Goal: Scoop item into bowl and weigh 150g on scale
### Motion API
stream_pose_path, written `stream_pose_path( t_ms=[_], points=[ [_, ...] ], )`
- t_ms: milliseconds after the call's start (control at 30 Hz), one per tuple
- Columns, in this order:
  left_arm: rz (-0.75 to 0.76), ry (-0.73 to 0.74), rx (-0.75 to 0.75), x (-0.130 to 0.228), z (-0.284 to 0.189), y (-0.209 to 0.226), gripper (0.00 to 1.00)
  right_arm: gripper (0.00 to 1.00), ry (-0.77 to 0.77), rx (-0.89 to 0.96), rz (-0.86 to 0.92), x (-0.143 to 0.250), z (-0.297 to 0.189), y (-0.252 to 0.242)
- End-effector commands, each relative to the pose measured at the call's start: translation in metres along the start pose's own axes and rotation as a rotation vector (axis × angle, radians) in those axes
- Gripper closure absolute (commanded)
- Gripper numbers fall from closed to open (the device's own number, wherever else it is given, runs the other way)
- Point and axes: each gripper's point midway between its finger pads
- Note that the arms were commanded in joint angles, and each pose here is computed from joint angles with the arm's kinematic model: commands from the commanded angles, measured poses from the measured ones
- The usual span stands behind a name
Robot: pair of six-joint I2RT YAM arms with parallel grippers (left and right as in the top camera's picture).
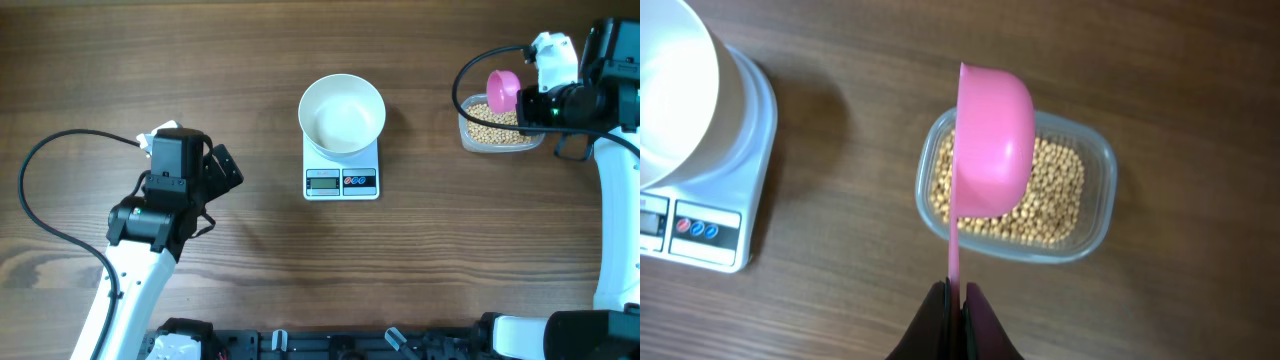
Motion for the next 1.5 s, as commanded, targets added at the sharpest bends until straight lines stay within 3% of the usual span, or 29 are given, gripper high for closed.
stream_pose_path(
  t_ms=[0,267,433,533,633,700,833,967,1133,1233,1467],
  points=[
    [-0.006,-0.012,-0.013,-0.004,0.001,0.003,0.00,0.96,-0.027,-0.014,-0.017,-0.006,0.002,0.001],
    [-0.050,-0.187,0.116,-0.046,-0.009,-0.025,0.00,0.96,-0.103,0.007,0.011,-0.023,-0.002,-0.004],
    [-0.033,-0.154,0.211,-0.038,-0.022,-0.038,0.00,0.96,-0.173,0.018,0.119,-0.028,-0.029,-0.001],
    [0.064,-0.134,0.308,-0.031,-0.032,-0.053,0.00,0.96,-0.219,0.024,0.160,-0.030,-0.049,0.002],
    [0.204,-0.058,0.454,-0.010,-0.043,-0.074,0.00,0.96,-0.271,0.034,0.173,-0.026,-0.077,0.008],
    [0.280,0.076,0.579,0.023,-0.050,-0.090,0.00,0.96,-0.295,0.034,0.199,-0.018,-0.095,0.014],
    [0.323,0.325,0.536,0.080,-0.040,-0.086,0.00,0.96,-0.316,0.035,0.216,-0.009,-0.113,0.020],
    [0.240,0.363,0.585,0.084,-0.036,-0.114,0.00,0.96,-0.309,0.034,0.214,-0.010,-0.110,0.019],
    [0.255,0.192,0.786,0.046,-0.043,-0.163,0.00,0.96,-0.241,0.023,0.203,-0.013,-0.082,0.013],
    [0.264,0.147,0.808,0.036,-0.036,-0.173,0.00,0.96,-0.193,0.013,0.206,-0.012,-0.065,0.011],
    [0.325,0.317,0.769,0.085,0.008,-0.195,0.00,0.96,-0.169,-0.074,0.082,-0.016,-0.047,0.022]
  ],
)
Point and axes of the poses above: each gripper's point midway between its finger pads, its own z axis out along the fingers, its own y axis along the line the jaws close on, x = y × z, and after that the axes turned 1 degree about z, right-handed
